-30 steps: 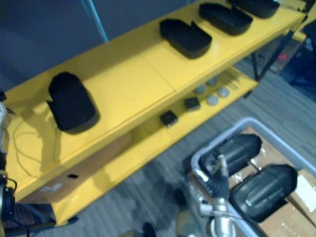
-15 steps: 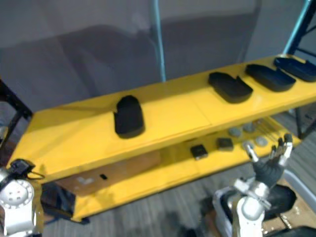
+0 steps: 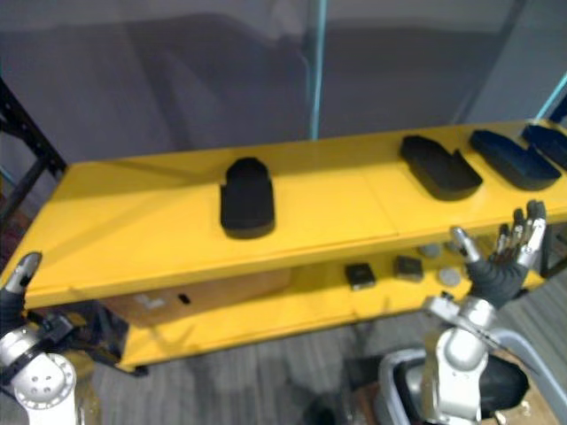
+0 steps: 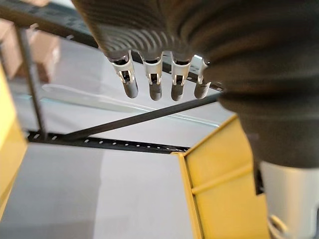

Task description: Walk over and take plastic housings, then place them on the shelf

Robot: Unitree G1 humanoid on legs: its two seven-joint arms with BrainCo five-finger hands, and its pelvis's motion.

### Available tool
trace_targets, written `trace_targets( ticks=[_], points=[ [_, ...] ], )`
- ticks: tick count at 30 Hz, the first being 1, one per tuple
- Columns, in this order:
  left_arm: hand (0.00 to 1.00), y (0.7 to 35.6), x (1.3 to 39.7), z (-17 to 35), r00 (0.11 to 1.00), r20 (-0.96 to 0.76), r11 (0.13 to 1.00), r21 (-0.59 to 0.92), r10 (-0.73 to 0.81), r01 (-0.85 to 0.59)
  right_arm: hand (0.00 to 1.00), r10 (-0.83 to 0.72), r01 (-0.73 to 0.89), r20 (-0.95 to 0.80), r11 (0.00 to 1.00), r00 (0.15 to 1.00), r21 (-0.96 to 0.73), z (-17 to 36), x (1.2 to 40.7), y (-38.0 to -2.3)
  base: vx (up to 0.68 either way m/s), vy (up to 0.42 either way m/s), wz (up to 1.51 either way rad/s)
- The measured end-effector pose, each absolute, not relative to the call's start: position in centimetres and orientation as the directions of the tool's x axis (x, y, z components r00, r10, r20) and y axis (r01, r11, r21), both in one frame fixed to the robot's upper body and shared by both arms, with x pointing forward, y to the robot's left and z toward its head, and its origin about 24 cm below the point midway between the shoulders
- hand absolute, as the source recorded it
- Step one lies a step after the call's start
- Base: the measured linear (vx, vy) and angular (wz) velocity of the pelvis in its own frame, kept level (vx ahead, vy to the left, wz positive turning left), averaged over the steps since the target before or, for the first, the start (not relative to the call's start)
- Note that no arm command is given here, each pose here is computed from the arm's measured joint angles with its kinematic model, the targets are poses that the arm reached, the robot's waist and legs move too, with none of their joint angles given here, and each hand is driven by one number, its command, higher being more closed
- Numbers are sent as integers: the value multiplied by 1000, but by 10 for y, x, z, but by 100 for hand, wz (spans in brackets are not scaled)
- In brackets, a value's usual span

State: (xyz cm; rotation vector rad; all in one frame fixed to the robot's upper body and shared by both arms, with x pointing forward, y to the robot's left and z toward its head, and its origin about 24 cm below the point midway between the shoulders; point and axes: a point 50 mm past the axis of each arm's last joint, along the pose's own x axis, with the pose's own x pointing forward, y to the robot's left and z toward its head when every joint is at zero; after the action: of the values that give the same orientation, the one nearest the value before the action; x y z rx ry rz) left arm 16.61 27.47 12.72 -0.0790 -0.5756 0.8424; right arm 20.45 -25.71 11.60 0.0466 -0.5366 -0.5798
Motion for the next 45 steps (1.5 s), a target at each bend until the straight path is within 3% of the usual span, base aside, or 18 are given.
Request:
trace_targets(
  ticks=[9,20,29,45],
  points=[
    [0,285,211,122,671,376,767,-241,639,-595,0,-475,431,484,878,735,206,124,216,-253,34,-5,2],
    [0,338,251,93,729,148,744,-114,668,-658,0,-427,412,462,901,777,139,119,225,-265,-7,-7,-9],
    [0,354,271,70,820,-14,819,-36,572,-572,0,-367,365,454,926,812,95,118,229,-272,-18,9,-18],
    [0,365,282,73,806,-84,807,-33,585,-589,0,-303,321,381,947,873,18,104,222,-280,-32,-10,-16]
  ],
)
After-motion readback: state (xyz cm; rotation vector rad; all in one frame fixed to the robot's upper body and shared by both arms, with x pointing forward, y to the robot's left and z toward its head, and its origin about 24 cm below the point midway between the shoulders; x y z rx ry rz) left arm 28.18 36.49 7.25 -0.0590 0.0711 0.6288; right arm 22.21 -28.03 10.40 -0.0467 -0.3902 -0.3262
